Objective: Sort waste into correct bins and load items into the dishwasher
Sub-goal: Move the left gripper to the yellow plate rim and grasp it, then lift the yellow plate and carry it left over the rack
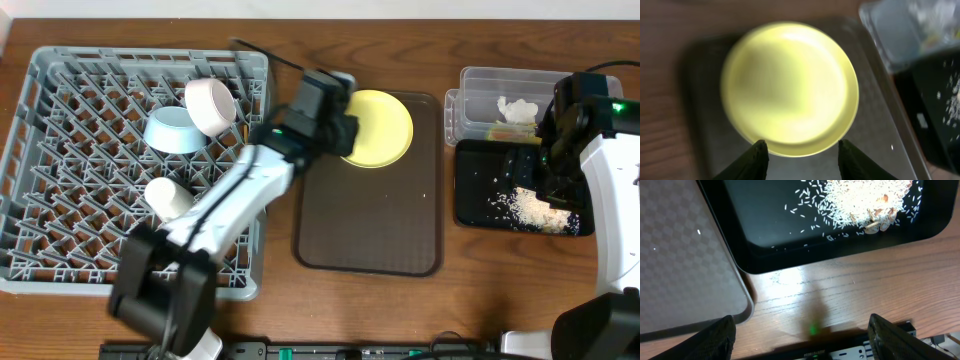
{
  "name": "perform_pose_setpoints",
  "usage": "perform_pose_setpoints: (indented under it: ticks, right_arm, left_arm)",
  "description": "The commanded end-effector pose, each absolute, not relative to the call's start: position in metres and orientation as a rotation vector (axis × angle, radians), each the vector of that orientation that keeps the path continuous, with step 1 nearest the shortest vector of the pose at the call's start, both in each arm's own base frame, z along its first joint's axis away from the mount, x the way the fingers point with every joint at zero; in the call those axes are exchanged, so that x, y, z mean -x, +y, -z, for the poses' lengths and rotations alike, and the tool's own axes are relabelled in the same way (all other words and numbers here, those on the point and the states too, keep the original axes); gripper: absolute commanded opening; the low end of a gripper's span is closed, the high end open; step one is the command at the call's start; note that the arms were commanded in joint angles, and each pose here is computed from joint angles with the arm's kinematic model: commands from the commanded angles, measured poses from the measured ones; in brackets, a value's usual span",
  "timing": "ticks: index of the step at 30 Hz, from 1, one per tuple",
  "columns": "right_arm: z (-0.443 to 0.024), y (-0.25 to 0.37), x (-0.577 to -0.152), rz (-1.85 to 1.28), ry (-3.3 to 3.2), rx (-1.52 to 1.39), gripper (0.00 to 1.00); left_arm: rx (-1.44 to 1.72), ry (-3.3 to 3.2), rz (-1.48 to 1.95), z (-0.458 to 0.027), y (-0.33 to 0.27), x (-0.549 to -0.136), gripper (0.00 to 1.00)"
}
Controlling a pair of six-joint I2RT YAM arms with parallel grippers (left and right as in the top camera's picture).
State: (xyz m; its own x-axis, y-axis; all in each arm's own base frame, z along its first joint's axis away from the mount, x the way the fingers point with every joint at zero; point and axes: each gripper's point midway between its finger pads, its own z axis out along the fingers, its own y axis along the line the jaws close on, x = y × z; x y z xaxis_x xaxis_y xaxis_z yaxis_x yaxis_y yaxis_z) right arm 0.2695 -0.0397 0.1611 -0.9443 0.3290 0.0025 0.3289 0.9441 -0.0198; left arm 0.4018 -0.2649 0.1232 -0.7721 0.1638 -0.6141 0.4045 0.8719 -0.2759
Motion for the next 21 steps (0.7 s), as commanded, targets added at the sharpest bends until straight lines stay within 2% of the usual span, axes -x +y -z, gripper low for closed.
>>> perform_pose_setpoints:
  ticks: [1, 8, 17, 21]
  right_arm:
    - [-0.164, -0.044, -0.271, -0.037, -3.103, 0.529, 0.83]
    - [-0.164, -0.043, -0.271, -0.028, -3.102, 0.529, 0.83]
    - [-0.164, -0.043, -0.272, -0.029, -3.106, 0.528, 0.83]
    - [-0.164, -0.043, -0.272, -0.029, -3.109, 0.517, 0.83]
  left_arm:
    - [-0.464, 2.460, 0.517, -0.101, -0.286, -0.399, 0.47]
    - [-0.654, 2.519, 0.484, -0.038, -0.318, -0.379, 0.47]
    - [-0.728, 2.695, 0.402, 0.003, -0.301, -0.347, 0.46]
    - [-0.749, 2.798, 0.359, 0.012, -0.287, -0.327, 0.34]
